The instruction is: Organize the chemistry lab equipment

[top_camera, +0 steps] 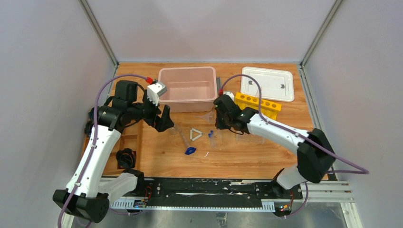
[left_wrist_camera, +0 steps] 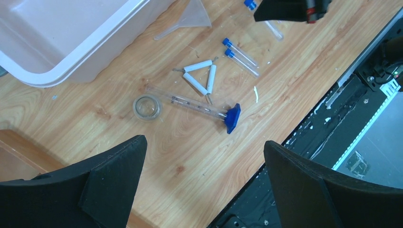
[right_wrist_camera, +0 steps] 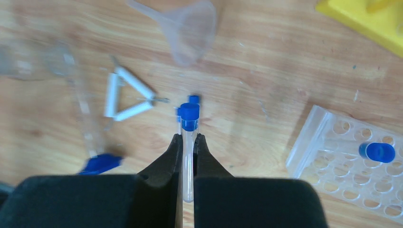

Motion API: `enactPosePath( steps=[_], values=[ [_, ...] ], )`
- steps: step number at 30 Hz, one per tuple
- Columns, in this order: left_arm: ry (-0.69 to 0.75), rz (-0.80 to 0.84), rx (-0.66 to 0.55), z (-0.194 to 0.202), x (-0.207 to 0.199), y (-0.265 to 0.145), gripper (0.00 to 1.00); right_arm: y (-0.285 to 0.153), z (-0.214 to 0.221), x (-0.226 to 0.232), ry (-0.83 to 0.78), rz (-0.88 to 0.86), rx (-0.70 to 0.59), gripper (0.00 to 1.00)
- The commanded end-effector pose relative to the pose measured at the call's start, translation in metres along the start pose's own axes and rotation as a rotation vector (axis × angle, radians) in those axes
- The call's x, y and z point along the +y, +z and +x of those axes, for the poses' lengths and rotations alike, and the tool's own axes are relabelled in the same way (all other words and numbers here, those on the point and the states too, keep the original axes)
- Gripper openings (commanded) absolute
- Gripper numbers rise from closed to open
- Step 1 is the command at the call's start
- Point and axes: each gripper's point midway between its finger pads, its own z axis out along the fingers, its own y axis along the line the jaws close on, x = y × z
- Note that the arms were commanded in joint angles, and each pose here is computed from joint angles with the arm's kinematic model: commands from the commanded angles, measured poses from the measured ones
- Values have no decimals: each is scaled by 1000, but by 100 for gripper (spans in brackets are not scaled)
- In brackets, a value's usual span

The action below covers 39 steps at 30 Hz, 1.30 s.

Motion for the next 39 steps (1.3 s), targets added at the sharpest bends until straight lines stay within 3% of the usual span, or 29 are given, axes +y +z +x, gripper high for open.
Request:
enactPosePath(
  steps=[1,7,11,21,34,36,39],
  values=[
    [33,16,-43,-18,-5,-5,100,-51,-42,45,62,-175,-130,0],
    [13,76,-89,-32,-18,-10,100,-117,-91,122,69,-381,-404,0],
    [-68,200,-136,-32,-38,-3,99,-146,-112,157,107,-470,-500,0],
    [-156,330,-187,-38,-56,4,79,-195,-134,204,137,-628,-649,0],
    [-103,352,-202,-40,-59,3,29,-186,-125,207,162,-640,-619,0],
    [-71,324,-202,-38,-55,2,17,-181,-123,205,162,-614,-594,12],
    [8,263,-188,-32,-45,3,7,-174,-121,200,122,-567,-508,30]
  ],
)
